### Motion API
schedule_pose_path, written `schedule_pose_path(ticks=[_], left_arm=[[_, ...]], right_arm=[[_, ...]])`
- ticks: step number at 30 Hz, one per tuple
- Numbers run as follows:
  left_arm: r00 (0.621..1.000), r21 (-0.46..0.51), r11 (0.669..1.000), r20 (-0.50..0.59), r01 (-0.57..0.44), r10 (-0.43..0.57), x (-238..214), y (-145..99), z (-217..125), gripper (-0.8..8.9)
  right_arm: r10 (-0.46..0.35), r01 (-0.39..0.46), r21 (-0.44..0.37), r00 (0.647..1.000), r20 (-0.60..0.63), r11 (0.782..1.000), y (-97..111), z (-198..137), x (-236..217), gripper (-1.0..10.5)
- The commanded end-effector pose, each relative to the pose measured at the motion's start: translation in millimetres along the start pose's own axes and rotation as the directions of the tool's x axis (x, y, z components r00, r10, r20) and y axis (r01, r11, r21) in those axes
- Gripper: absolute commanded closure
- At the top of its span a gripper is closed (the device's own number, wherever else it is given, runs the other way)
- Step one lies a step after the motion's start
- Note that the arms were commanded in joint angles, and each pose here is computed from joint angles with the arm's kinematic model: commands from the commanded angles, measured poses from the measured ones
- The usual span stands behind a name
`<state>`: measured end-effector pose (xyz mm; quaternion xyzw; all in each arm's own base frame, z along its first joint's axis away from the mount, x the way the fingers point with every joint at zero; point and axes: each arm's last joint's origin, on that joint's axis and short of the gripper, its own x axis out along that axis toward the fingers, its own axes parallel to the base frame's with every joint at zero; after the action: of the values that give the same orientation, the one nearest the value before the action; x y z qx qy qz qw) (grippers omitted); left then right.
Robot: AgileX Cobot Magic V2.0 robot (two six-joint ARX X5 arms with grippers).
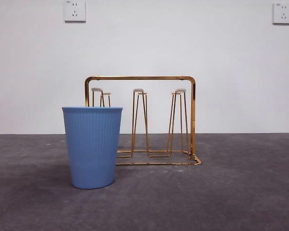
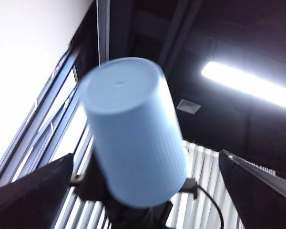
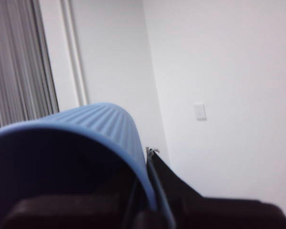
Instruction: Pick up cup 1,put cup 1 in the cup rack,pick up cup 2,put cup 2 in the cup rack
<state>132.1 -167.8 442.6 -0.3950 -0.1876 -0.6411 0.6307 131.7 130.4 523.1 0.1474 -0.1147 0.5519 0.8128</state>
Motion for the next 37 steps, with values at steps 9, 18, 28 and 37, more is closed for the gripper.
schedule_pose_path(ticks=[9,18,28,37], left_arm=[[0.993,0.062,0.998,0.115,-0.016,0.008,1.0,0.1,2.3,1.26],[0.989,0.065,0.997,0.143,-0.034,0.024,0.8,0.2,3.5,1.27],[0.990,0.058,0.998,0.140,-0.034,0.026,0.9,0.6,3.2,4.65],[0.990,0.029,0.999,0.137,-0.032,0.028,1.0,0.8,2.9,8.09]], right_arm=[[0.001,-0.002,-0.029,0.998,-0.064,1.000,-3.8,-27.5,29.5,9.6],[0.015,-0.018,-0.031,0.997,-0.073,0.999,0.0,-32.1,34.8,9.6],[0.026,-0.028,-0.024,0.997,-0.076,0.999,3.7,-33.5,36.2,9.6],[0.022,-0.023,-0.008,0.993,-0.115,1.000,3.0,-37.4,35.8,9.6]])
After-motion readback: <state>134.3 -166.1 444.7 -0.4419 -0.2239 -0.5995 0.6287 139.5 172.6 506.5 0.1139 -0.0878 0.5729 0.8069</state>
